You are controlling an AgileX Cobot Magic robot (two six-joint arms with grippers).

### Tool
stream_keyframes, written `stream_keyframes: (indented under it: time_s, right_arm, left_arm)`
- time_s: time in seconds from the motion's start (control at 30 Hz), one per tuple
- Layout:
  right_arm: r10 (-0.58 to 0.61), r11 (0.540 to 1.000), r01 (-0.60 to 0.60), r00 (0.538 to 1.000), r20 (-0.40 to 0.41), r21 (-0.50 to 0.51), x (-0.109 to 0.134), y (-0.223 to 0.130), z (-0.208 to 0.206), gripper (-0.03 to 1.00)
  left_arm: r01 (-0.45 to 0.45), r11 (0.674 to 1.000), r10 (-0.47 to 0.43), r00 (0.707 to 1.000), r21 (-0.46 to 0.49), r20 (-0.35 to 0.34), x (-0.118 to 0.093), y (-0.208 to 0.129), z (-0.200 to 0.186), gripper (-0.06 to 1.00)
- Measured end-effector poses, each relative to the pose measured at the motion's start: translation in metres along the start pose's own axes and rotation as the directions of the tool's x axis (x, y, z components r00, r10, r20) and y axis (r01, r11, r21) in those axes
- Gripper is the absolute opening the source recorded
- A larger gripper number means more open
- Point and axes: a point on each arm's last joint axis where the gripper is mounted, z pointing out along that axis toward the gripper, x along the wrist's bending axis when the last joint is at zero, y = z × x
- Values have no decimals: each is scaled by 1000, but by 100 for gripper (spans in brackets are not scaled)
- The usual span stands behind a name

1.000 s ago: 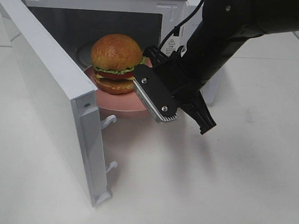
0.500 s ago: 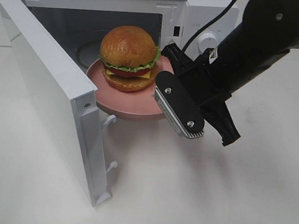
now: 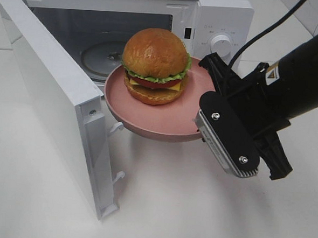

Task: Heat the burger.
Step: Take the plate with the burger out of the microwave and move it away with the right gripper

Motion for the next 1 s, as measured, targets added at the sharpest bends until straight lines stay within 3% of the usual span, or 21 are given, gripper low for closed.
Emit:
stream_keyframes:
  time_s: [0.57, 1.0]
  right_arm:
    - [82, 994, -85, 995, 52, 64, 45, -3, -34, 5]
    - [182, 973, -189, 981, 61, 134, 96, -7, -56, 7]
  left_arm:
    - [0, 1000, 0, 1000, 0, 0, 0, 0, 0, 99]
    - [0, 1000, 0, 1000, 0, 0, 0, 0, 0, 99]
